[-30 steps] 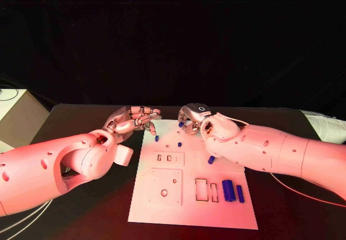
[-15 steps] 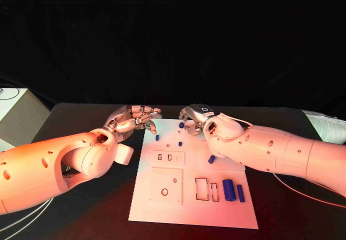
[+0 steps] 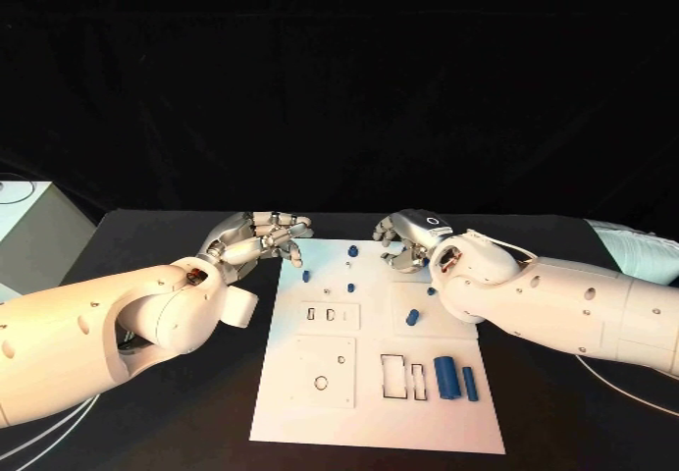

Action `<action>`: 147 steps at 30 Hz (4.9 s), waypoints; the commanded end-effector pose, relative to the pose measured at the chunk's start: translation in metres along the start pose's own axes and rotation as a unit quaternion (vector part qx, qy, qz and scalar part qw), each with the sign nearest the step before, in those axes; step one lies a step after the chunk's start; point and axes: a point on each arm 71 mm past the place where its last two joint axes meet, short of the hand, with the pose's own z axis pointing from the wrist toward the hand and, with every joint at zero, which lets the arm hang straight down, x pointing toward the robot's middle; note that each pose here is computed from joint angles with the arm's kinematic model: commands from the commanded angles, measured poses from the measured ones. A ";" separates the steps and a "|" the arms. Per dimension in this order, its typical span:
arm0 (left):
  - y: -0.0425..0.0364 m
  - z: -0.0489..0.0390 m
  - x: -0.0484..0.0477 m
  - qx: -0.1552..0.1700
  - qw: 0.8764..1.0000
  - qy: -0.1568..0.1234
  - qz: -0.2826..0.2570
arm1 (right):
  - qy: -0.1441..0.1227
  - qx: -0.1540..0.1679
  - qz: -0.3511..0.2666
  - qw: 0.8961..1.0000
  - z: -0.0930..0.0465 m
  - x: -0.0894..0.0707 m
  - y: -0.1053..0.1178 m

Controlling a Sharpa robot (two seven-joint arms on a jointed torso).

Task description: Assemble the parts on the task board

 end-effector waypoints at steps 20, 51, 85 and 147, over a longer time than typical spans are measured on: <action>-0.0002 0.0031 -0.0007 0.007 1.000 0.012 -0.007 | 0.039 0.128 0.105 0.985 -0.021 -0.021 -0.071; 0.0001 0.0034 -0.0011 0.006 1.000 0.012 -0.006 | 0.097 0.156 0.101 0.978 -0.010 0.000 -0.066; 0.0001 0.0025 -0.0018 0.004 1.000 0.013 -0.007 | 0.103 0.154 0.063 0.981 -0.006 0.002 -0.070; 0.0007 0.0046 0.0023 0.002 1.000 0.018 -0.009 | 0.051 -0.019 0.014 0.998 0.025 0.028 0.057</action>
